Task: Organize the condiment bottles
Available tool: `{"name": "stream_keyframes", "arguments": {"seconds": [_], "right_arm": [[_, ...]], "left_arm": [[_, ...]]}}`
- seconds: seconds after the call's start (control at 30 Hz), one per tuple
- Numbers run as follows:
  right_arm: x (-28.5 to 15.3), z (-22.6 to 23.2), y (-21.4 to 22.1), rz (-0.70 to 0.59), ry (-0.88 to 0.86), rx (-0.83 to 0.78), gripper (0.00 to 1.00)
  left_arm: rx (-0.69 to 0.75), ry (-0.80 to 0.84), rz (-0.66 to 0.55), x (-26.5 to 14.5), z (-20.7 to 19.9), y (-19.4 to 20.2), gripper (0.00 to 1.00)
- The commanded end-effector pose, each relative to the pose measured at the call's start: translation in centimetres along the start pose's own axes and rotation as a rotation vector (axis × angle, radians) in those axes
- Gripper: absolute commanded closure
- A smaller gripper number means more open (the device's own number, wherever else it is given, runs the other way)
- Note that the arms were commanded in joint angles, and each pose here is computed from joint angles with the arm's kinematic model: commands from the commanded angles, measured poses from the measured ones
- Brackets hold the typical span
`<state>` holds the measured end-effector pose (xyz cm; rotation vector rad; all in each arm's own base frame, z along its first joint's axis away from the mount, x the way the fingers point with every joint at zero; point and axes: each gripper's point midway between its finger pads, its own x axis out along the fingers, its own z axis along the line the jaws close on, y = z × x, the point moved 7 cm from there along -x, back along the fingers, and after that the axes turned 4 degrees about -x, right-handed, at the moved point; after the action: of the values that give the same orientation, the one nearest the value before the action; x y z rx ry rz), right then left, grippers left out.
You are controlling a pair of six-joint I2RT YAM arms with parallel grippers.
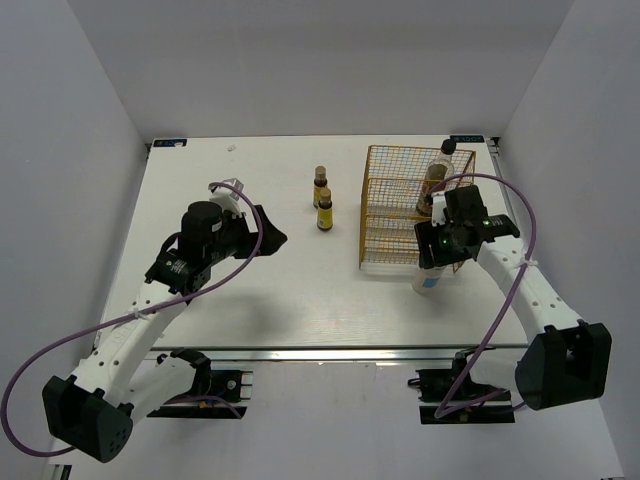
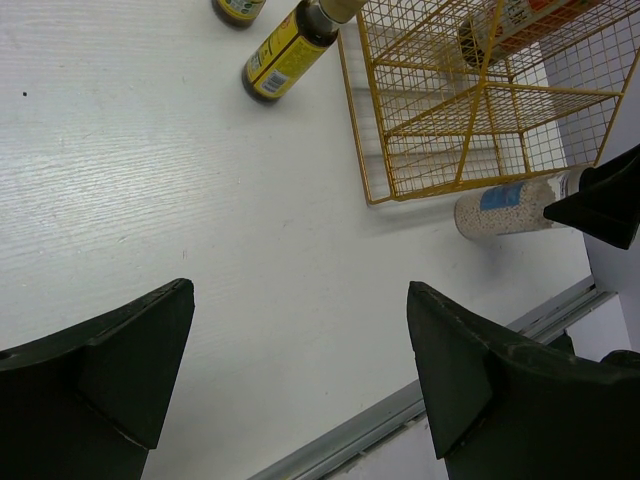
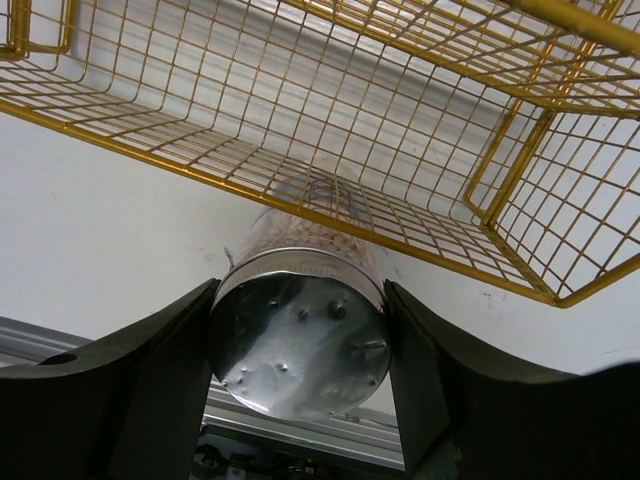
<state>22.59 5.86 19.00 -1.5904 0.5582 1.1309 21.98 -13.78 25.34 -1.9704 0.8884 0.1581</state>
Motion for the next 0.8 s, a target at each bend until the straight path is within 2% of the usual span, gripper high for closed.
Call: {"name": "stream_keyframes", "arguments": {"seconds": [0.0, 0.03, 0.07, 0.1, 0.17, 0.2, 0.23, 0.3, 0.6, 0.77], "right_arm": [[-0.3, 0.0, -0.2, -0.043, -0.005, -0.011, 0.55], [-0.8, 0.1, -0.3, -0.058, -0.02, -0.025, 0.69], [-1.5, 0.2, -0.8, -0.077, -0.036, -0.055, 0.77], [-2.2, 0.9, -0.6, -0.07, -0.106, -0.079, 0.91], [-3.6, 1.9, -1.1, -0.086, -0.209, -0.139, 0.99], [-5.1, 2.8, -2.3, -0.147, -0.316, -0.217, 1.0], [-6.0, 3.3, -2.2, -0.132, -0.374, -0.237, 1.0], [-8.2, 4.0, -3.8, -0.223, -0.445, -0.309, 1.0], [-12.7, 4.2, -9.6, -0.464, -0.426, -0.349, 1.0], [-13.9, 2.6, -13.3, -0.543, -0.272, -0.312, 1.0]], "left_arm": [[-0.01, 0.005, -0.009, -0.4, -0.2, 0.0, 0.03], [-0.011, 0.005, -0.011, -0.4, -0.2, 0.0, 0.03], [-0.012, 0.005, -0.011, -0.4, -0.2, 0.0, 0.03], [-0.012, 0.004, -0.012, -0.5, -0.2, 0.0, 0.03], [-0.012, 0.002, -0.013, -0.6, -0.2, 0.0, 0.03], [-0.012, 0.004, -0.014, -0.6, -0.3, -0.1, 0.03], [-0.012, 0.002, -0.01, -0.7, -0.2, 0.0, 0.03], [-0.007, 0.005, -0.009, -0.7, -0.3, -0.1, 0.03], [0.022, 0.005, 0.005, -0.6, -0.7, -0.7, 0.03], [0.023, 0.001, 0.004, -0.5, -0.7, -0.9, 0.03]]}}
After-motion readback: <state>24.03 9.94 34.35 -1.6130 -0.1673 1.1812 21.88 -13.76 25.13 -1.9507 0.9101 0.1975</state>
